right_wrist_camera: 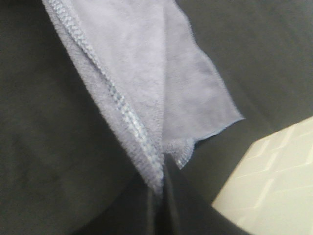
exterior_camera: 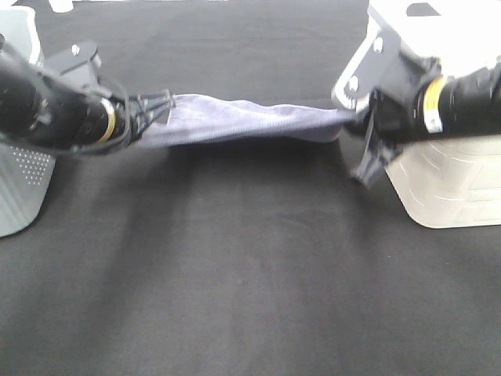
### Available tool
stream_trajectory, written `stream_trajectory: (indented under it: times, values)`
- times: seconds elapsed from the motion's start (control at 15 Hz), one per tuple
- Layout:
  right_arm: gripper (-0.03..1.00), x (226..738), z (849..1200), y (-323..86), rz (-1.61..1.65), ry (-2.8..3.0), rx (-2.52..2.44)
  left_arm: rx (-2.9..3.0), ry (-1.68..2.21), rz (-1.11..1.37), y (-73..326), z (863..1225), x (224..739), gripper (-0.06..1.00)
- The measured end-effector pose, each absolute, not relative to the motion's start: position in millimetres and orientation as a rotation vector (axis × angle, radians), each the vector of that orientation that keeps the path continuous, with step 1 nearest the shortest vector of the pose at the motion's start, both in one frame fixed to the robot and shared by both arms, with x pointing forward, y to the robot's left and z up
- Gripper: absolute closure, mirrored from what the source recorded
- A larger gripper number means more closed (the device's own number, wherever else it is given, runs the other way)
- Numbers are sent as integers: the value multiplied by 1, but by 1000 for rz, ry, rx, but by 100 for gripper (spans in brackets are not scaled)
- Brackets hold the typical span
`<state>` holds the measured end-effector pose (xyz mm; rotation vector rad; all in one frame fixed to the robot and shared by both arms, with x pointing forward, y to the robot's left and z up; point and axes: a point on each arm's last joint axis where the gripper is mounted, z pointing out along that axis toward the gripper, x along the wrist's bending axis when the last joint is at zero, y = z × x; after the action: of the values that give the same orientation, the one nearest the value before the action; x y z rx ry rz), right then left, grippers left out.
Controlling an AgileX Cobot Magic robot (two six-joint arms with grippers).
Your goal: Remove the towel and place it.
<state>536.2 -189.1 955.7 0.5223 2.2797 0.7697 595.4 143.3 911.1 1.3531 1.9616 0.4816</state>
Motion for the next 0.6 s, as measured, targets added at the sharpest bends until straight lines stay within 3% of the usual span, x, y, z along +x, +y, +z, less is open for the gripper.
stream_trajectory:
  times: [0.33,0.6]
  values:
    - [95,517,900,-189,770,2452,521,1462,2044,430,155,882,566,94]
    - [95,517,879,-186,770,2509,518,1485,2068,427,159,875,558,94]
